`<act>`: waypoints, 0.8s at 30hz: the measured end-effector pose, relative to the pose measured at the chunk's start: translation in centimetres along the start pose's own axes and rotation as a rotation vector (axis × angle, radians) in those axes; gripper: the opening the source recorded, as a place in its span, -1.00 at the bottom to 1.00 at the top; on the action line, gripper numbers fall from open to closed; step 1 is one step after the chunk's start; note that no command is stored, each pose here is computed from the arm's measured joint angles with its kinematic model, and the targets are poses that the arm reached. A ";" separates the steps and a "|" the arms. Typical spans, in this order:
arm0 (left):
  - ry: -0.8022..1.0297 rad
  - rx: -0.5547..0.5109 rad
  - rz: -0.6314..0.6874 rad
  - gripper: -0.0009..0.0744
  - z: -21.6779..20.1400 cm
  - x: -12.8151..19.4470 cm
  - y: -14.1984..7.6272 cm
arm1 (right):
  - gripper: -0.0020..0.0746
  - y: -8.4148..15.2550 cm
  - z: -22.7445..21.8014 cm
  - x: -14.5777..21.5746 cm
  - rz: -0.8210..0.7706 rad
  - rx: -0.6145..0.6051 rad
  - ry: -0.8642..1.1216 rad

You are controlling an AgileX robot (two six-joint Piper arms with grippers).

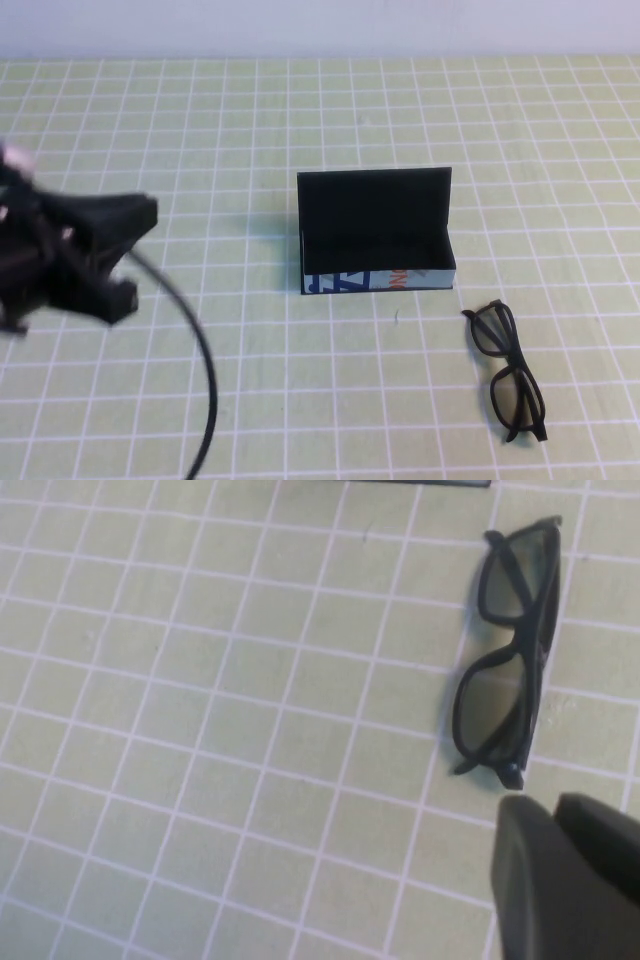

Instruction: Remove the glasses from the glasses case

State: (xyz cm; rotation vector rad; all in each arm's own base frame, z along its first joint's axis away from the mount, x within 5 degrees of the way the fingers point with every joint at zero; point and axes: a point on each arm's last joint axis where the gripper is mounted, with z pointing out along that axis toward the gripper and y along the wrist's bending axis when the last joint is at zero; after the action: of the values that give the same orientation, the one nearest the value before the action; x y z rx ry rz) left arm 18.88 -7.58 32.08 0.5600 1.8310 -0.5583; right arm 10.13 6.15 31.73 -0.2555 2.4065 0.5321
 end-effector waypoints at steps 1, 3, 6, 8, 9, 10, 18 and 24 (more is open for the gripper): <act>-0.017 -0.011 0.015 -0.99 -0.8 0.8 -0.4 | -0.92 -0.1 -0.5 0.6 -0.014 -0.006 -0.022; -0.041 -0.021 0.037 -0.99 -2.0 2.6 -1.2 | -0.96 -0.2 -1.0 1.5 -0.043 -0.016 -0.065; -0.115 -0.038 0.061 -0.99 -4.1 5.0 -2.5 | -0.98 -0.5 -1.7 2.7 -0.081 -0.029 -0.134; -0.162 -0.058 0.062 -0.99 -5.3 6.8 -3.1 | -0.98 -0.6 -2.0 3.2 -0.108 -0.042 -0.196; -0.177 -0.070 0.069 -0.99 -5.7 7.6 -3.2 | -0.99 -0.6 -2.0 3.5 -0.116 -0.049 -0.223; -0.188 -0.092 0.080 -0.99 -6.1 8.5 -3.3 | -0.99 -0.6 -2.0 3.6 -0.121 -0.060 -0.261; -0.163 -0.319 0.062 -0.99 -7.4 14.7 -2.3 | -0.99 -1.4 -0.5 3.9 -0.107 -0.096 -0.526; -0.101 -0.434 0.023 -0.99 -7.5 16.7 -1.2 | -0.99 -1.9 0.1 3.7 -0.089 -0.082 -0.619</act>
State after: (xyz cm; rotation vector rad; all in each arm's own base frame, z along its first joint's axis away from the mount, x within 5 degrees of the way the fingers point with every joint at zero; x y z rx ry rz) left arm 7.65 -2.08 18.59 0.2534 1.7764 -0.1588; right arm 7.94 4.35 28.71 -0.1952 1.7694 0.5700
